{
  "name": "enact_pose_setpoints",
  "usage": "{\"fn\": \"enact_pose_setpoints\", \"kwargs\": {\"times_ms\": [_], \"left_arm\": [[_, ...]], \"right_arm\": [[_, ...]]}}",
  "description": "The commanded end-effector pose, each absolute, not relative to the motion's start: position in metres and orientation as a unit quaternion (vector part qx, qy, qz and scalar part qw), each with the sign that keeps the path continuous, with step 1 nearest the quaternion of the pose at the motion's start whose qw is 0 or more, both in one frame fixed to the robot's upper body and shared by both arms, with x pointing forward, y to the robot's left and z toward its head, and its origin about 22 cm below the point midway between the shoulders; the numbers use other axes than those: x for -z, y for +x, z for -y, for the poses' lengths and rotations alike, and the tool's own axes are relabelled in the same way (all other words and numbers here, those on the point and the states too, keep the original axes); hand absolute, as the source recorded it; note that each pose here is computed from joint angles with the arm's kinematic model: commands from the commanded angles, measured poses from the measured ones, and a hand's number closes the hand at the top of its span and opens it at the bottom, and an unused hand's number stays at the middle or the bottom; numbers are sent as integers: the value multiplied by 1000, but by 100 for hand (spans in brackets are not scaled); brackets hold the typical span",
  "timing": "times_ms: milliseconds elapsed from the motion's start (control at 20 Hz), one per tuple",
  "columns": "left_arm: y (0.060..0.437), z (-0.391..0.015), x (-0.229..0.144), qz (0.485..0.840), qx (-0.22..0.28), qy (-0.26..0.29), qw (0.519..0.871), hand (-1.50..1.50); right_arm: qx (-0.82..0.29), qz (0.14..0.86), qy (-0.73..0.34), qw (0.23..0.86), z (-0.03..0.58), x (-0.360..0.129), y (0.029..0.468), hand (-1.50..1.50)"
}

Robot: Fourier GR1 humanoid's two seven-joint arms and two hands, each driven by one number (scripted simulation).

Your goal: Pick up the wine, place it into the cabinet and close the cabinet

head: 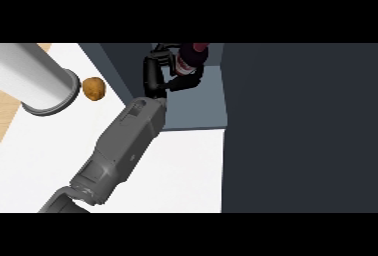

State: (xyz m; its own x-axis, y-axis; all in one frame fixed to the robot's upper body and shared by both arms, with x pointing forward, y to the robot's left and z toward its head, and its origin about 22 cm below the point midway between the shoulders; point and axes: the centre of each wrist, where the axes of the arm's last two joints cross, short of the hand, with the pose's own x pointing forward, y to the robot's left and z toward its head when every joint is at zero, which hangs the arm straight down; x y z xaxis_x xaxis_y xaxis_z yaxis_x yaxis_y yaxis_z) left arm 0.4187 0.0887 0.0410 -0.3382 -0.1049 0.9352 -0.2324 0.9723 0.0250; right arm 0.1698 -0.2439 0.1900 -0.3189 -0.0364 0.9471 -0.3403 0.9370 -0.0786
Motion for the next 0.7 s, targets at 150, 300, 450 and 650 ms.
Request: {"fn": "enact_pose_setpoints", "kwargs": {"times_ms": [150,300,450,650], "left_arm": [[431,-98,-47,792,-107,89,594,150],[427,-103,-33,785,-134,68,601,150],[428,-99,-37,786,-140,53,600,150],[425,-111,-21,793,-137,68,590,150]], "right_arm": [[-132,810,142,553,241,-193,155,-150],[-136,812,144,550,238,-198,158,-150],[-137,806,146,558,234,-205,159,-150],[-134,810,143,553,235,-204,159,-150]]}}
